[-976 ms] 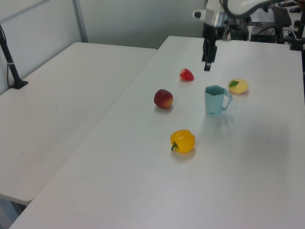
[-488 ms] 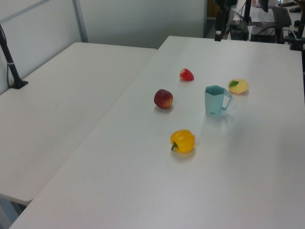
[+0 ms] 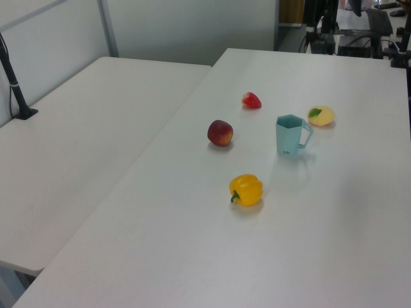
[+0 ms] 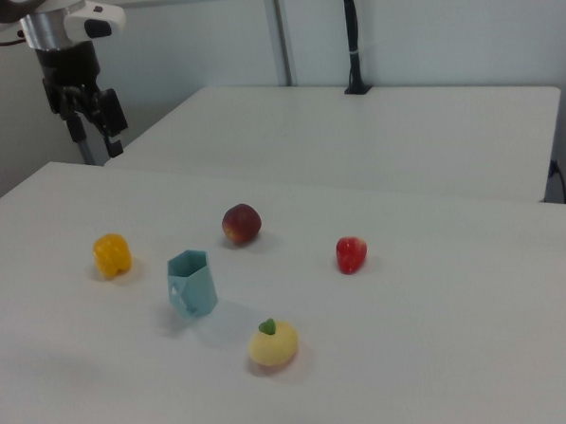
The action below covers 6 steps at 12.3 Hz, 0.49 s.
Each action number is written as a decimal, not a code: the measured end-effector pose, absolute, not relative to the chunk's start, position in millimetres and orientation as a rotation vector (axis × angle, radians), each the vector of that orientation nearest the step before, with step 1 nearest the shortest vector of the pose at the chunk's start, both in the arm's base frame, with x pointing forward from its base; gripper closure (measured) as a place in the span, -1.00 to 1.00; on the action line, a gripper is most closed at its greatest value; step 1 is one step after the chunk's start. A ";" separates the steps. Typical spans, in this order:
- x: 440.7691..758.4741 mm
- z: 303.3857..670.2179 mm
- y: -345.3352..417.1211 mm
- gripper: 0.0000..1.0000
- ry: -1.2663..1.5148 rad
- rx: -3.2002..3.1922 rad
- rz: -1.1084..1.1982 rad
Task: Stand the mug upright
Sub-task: 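Open the gripper and lift it away from the mug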
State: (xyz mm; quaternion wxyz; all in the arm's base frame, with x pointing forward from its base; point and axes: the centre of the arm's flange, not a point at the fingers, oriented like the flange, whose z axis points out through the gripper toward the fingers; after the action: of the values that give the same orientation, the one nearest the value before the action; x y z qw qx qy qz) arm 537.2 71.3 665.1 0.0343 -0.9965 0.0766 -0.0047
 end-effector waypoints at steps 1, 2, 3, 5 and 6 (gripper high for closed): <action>535.1 666.4 66.9 -1.00 0.198 -3.067 -0.019; 533.2 666.2 62.6 -1.00 0.126 -3.072 -0.020; 531.8 664.4 56.3 -1.00 0.046 -3.075 -0.029; 535.3 661.3 42.5 -1.00 -0.066 -3.071 -0.100; 539.1 659.7 34.3 -1.00 -0.110 -3.069 -0.150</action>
State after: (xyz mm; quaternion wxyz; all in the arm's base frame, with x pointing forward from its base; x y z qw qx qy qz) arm 539.1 34.3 659.7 0.0337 -0.9976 -0.0357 -0.0487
